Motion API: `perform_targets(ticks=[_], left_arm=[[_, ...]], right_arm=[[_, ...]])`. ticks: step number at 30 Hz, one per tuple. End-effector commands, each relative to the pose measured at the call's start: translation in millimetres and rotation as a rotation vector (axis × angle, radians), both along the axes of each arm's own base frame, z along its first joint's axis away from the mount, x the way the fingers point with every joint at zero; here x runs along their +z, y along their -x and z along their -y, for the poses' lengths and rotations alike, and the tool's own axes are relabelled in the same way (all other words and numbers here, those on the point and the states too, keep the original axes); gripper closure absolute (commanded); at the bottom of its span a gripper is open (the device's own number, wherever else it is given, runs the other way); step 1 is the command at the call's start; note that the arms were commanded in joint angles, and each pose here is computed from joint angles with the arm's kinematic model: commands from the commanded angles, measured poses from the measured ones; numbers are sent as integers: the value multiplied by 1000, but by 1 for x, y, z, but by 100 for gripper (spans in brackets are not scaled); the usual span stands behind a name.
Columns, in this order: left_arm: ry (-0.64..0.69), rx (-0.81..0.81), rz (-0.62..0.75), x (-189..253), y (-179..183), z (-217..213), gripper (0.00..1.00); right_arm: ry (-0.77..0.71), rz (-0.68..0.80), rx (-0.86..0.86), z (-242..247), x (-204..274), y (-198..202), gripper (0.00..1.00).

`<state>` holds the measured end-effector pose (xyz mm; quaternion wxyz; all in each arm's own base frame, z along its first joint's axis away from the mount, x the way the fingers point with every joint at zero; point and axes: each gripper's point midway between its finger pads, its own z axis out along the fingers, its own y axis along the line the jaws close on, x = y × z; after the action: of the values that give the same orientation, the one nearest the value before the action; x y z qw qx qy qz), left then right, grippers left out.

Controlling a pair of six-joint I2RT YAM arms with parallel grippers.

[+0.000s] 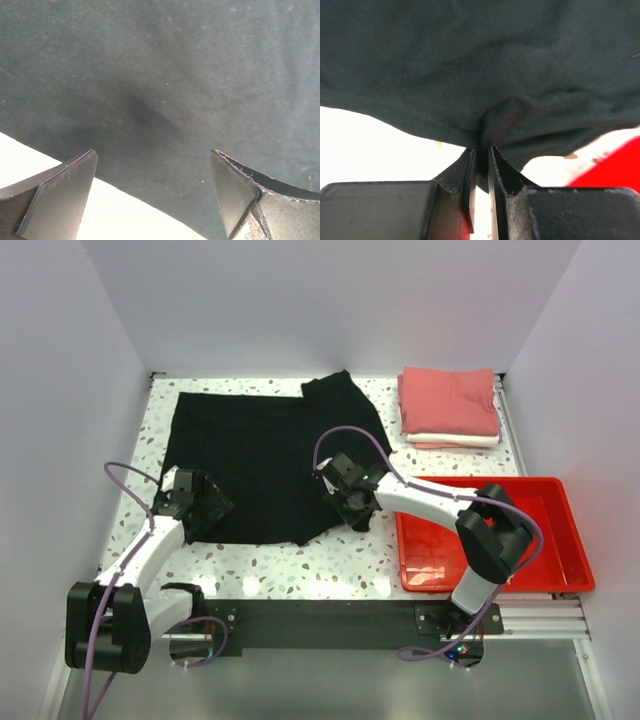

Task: Fold and stack the t-shirts
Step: Flatten the tshirt out

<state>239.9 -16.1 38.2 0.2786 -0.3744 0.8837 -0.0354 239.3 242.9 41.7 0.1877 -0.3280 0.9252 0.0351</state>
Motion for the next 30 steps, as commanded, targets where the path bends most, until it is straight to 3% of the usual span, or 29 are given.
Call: perform_targets(ticks=[1, 5, 7, 13, 17, 18, 20, 21, 23, 24, 25, 26, 28, 29, 30], left_arm=[[-32, 19, 27, 9, -12, -6, 0], [-61, 41, 35, 13, -19, -12, 0], [-73, 61, 24, 14, -21, -16, 0], [-93, 94, 61, 36, -43, -23, 0], [-98, 113, 73, 43, -49, -27, 0], [-97, 121, 71, 43, -48, -28, 0], [-105, 134, 58, 40, -45, -31, 0], [-106, 145, 57, 40, -44, -34, 0], [-118, 159, 37, 36, -39, -38, 0], [-119, 168, 33, 36, -37, -40, 0], [-119, 172, 34, 36, -37, -40, 0], [-122, 178, 25, 33, -33, -41, 0], [-123, 196, 33, 33, -32, -43, 0], [-131, 212, 32, 30, -29, -47, 0], [-133, 221, 32, 29, -28, -49, 0]], right_arm=[[-58, 76, 11, -12, 57, -15, 89], [-54, 98, 34, -31, 79, -37, 89], [-11, 84, 58, -34, 69, -52, 89], [-14, 166, 74, -67, 71, -132, 86], [-91, 237, 115, -101, 79, -188, 80], [-86, 256, 118, -102, 78, -199, 69], [-79, 302, 138, -110, 72, -218, 66], [-68, 320, 128, -111, 70, -224, 54], [-61, 361, 112, -110, 82, -232, 45], [-65, 368, 108, -109, 88, -233, 27], [-75, 377, 106, -109, 95, -232, 18], [-78, 377, 99, -106, 97, -229, 1], [-136, 411, 64, -101, 129, -219, 1], [-155, 388, 35, -98, 117, -211, 1], [-217, 419, 27, -97, 146, -202, 1]])
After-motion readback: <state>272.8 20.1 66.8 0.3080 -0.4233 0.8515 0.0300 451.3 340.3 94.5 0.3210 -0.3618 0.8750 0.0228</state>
